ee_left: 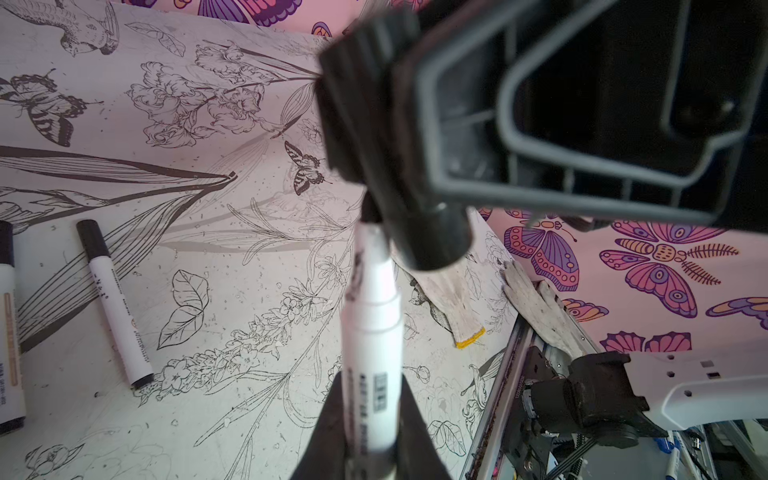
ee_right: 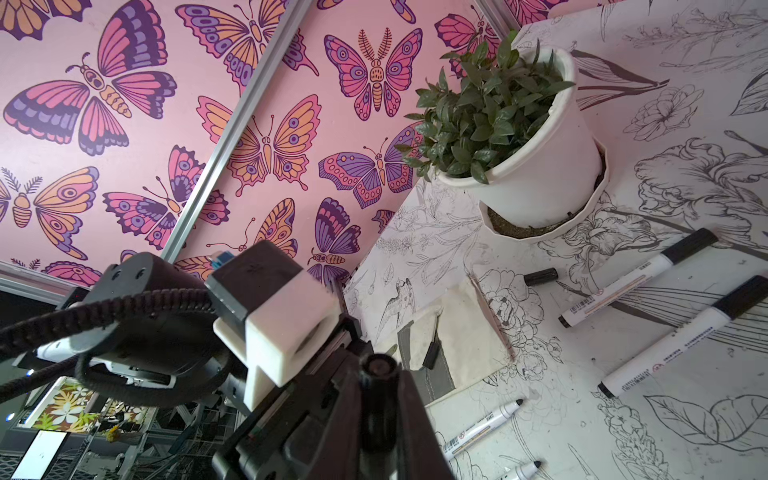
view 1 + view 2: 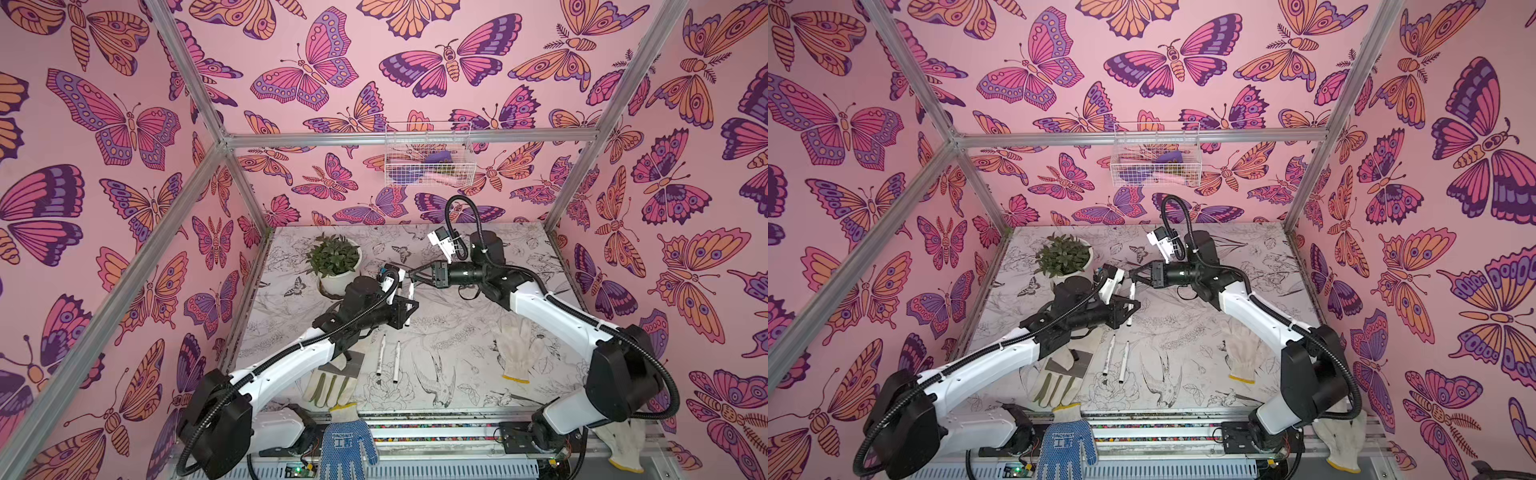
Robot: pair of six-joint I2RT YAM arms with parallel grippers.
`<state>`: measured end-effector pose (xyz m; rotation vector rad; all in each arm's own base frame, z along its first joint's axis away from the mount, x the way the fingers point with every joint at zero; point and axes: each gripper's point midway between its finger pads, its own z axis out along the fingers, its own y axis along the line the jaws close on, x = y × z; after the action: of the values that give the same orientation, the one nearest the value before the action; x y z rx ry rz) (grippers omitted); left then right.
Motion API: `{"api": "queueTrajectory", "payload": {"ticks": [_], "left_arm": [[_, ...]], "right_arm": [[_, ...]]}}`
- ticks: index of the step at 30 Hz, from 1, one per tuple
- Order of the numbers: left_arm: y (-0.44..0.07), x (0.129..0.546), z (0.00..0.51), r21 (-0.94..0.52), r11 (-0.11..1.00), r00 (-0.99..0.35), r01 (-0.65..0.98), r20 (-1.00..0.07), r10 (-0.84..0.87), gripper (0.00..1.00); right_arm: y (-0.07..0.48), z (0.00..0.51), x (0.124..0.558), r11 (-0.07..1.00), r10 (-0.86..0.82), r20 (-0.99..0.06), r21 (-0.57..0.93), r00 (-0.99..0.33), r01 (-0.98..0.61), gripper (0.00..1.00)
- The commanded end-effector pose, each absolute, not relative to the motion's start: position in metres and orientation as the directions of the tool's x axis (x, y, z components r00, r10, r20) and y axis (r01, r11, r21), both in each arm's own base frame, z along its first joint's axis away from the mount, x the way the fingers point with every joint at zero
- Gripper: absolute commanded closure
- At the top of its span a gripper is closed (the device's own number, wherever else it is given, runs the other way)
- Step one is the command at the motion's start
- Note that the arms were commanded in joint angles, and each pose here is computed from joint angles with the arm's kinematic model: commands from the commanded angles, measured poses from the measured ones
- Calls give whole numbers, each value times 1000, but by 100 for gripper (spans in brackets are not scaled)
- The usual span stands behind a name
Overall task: Insert the pens into the pen caps
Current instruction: 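Lower the black cap onto the white marker tip with the right gripper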
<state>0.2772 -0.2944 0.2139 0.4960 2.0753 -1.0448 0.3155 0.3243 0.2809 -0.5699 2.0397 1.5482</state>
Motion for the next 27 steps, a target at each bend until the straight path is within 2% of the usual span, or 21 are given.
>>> {"api": "queueTrajectory", "payload": {"ticks": [1,6,13,17,27], "left_arm": [[-306,296,244,-506,560,-579,656,-813,-56,100],[-322,299,252,-518,505,-584,690,-811,-35,100],[-319,292,228,-527,525,-621,668,-784,4,100],[-313,289,228,-521,536,-614,665,-789,-4,100],[-314,287,234,-515,528,-604,675,-797,-5,100]], "right_arm": [[323,290,311,249,-32,-650,731,-759,-636,100],[324,306,321,240,34,-678,719,-735,-652,100],[302,340,347,302,186,-728,681,-660,-667,100],[297,322,352,363,167,-722,679,-672,-639,100],[296,298,359,394,183,-693,701,-697,-594,100]]}}
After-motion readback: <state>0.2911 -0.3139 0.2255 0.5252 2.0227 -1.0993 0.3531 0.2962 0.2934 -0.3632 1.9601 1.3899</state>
